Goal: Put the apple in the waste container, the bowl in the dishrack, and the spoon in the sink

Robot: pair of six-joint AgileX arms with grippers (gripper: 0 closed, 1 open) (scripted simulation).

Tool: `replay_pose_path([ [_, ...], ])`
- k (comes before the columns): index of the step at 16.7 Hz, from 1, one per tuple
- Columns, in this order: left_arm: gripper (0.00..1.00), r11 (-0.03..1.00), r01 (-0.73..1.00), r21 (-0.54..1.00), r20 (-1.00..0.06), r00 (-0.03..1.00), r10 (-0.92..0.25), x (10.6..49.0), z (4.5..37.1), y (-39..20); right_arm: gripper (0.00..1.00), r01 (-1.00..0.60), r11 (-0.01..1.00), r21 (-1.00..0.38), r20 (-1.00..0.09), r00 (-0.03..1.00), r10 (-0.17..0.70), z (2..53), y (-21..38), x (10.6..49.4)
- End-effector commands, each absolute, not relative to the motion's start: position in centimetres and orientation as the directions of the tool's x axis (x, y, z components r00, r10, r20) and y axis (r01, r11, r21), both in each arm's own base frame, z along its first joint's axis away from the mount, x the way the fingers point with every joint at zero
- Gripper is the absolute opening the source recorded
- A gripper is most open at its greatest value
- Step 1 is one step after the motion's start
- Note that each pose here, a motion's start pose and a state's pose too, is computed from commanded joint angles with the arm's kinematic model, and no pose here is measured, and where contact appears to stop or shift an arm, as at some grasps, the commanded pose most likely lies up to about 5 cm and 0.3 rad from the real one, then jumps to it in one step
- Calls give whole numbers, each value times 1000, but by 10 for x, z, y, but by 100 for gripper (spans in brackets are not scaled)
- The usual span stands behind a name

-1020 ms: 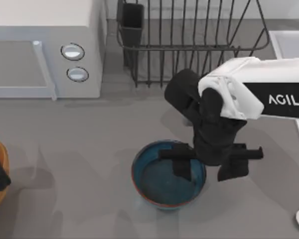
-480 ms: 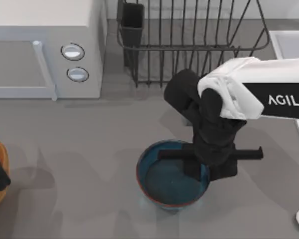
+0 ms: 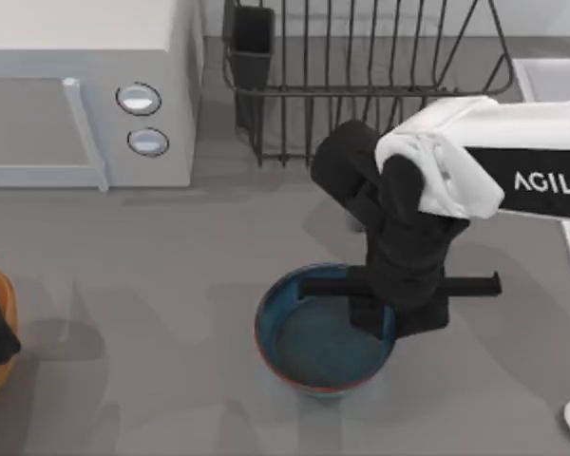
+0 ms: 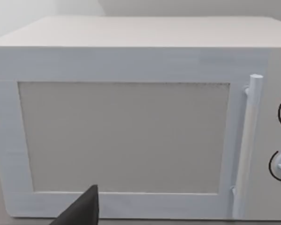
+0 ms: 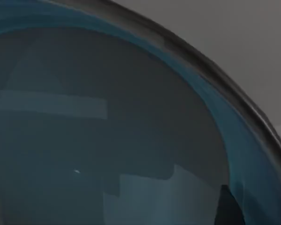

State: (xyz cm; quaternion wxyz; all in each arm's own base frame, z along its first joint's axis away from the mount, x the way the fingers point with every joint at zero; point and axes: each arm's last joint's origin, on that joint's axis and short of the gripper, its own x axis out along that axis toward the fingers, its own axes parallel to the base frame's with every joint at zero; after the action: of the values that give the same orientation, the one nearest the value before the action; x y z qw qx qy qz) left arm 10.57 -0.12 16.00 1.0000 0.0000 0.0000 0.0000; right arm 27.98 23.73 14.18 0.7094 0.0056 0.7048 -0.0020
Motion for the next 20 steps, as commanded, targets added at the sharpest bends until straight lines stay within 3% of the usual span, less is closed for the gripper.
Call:
replay_pose_path([
  [8, 100, 1000, 0, 0, 0, 1000, 0, 106, 160, -1, 0, 11, 1000, -1, -1000, -1, -1, 227, 235, 278],
  [14, 100, 1000, 0, 0, 0, 1000, 0, 106, 160, -1, 0, -4, 1000, 1, -1000, 20, 1, 230, 238, 277],
  [17, 100, 1000, 0, 0, 0, 1000, 0, 106, 160, -1, 0, -90, 996, 1, -985, 172, 17, 242, 247, 273],
  [20, 100, 1000, 0, 0, 0, 1000, 0, 106, 160, -1, 0, -199, 980, -25, -902, 426, 64, 264, 263, 266],
])
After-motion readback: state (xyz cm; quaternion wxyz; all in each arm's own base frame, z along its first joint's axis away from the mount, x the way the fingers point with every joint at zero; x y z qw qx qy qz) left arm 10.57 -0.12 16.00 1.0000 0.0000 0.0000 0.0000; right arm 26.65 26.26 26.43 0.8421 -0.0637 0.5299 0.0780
